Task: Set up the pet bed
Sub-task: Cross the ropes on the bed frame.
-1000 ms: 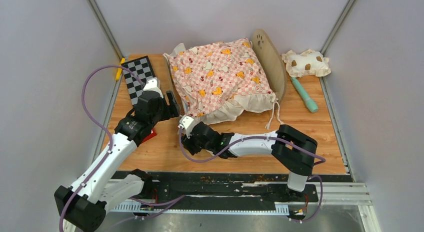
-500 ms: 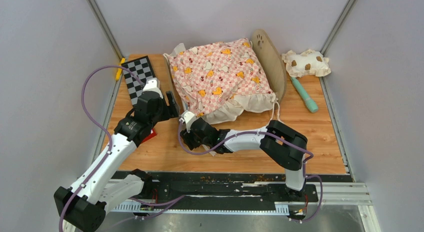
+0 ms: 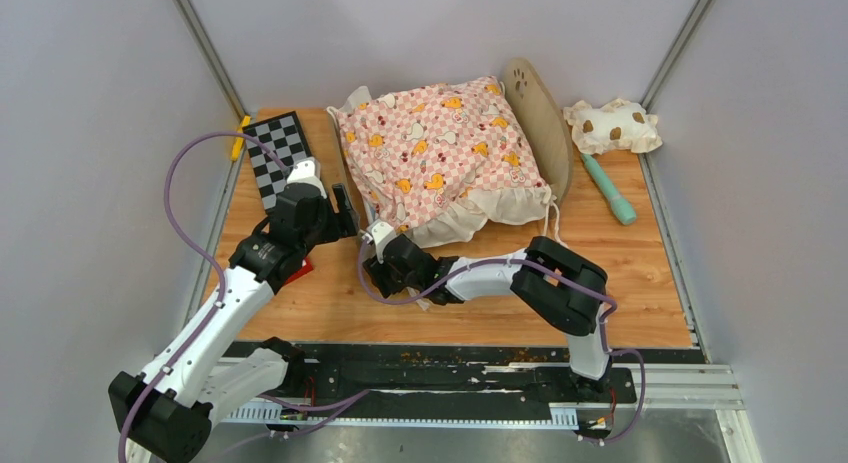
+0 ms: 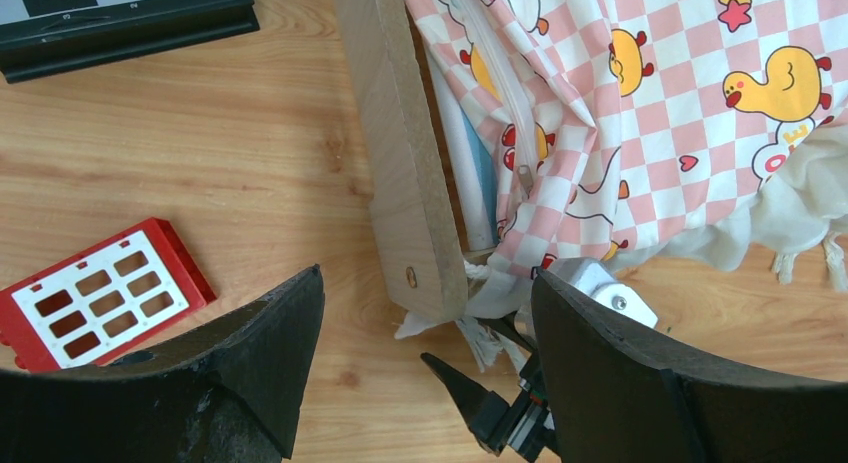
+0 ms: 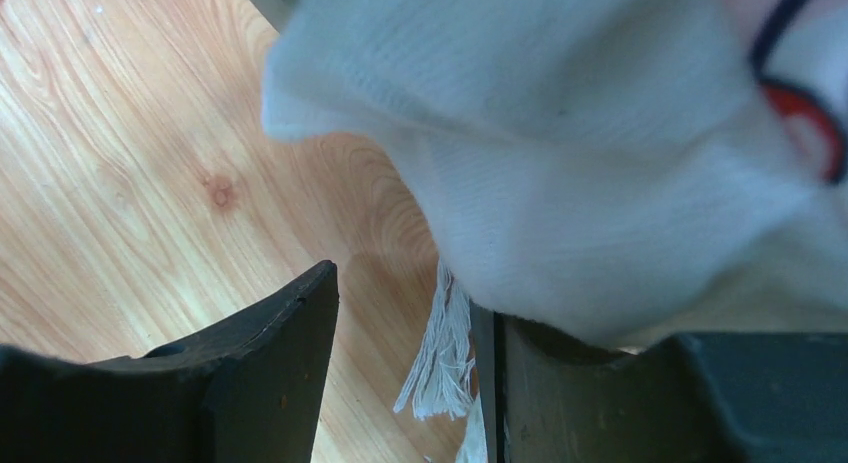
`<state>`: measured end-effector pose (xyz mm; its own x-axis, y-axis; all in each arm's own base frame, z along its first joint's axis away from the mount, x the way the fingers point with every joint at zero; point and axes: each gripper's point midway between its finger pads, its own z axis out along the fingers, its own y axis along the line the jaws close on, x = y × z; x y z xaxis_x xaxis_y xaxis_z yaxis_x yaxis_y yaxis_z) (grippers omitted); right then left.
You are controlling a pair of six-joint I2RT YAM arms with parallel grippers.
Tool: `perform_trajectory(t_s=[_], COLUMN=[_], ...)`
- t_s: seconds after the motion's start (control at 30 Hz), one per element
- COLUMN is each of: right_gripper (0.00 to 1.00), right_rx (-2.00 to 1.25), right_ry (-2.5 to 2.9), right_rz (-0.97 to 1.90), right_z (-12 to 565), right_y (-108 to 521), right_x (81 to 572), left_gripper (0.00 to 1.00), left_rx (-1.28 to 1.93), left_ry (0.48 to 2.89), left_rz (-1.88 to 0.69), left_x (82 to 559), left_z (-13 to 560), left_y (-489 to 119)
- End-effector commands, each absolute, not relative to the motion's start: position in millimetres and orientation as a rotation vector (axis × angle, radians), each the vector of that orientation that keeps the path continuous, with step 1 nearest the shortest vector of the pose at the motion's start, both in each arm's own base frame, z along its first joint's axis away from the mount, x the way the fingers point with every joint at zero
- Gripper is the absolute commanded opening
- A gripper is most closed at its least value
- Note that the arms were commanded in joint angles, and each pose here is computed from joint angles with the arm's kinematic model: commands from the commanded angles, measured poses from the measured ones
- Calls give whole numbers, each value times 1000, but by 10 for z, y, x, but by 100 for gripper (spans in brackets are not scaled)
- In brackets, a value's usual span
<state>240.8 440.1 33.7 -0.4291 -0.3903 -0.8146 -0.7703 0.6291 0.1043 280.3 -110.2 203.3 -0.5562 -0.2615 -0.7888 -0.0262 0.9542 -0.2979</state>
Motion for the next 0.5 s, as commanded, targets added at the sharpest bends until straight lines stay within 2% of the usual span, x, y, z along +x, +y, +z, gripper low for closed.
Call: perform_trajectory(t_s=[0.0,0.3,0.47], right_gripper=[52,49,42], right_rx=[-856,-818,-841], right_ry=[2045,2122,2171], right_rz=[598,464,403], right_z=[358,175,41], right_y=[4451,4143,4006], right_x=[2508,2510,2453], left_gripper=[82,82,82], left_rx=[-199,-197,-194], left_ry=[2128,2131,2138], left_rz=[-300,-299,-309], left_x=[2812,2815,2816], left_z=[2051,2030,1998], left_y=[-1079,-1083,-1105])
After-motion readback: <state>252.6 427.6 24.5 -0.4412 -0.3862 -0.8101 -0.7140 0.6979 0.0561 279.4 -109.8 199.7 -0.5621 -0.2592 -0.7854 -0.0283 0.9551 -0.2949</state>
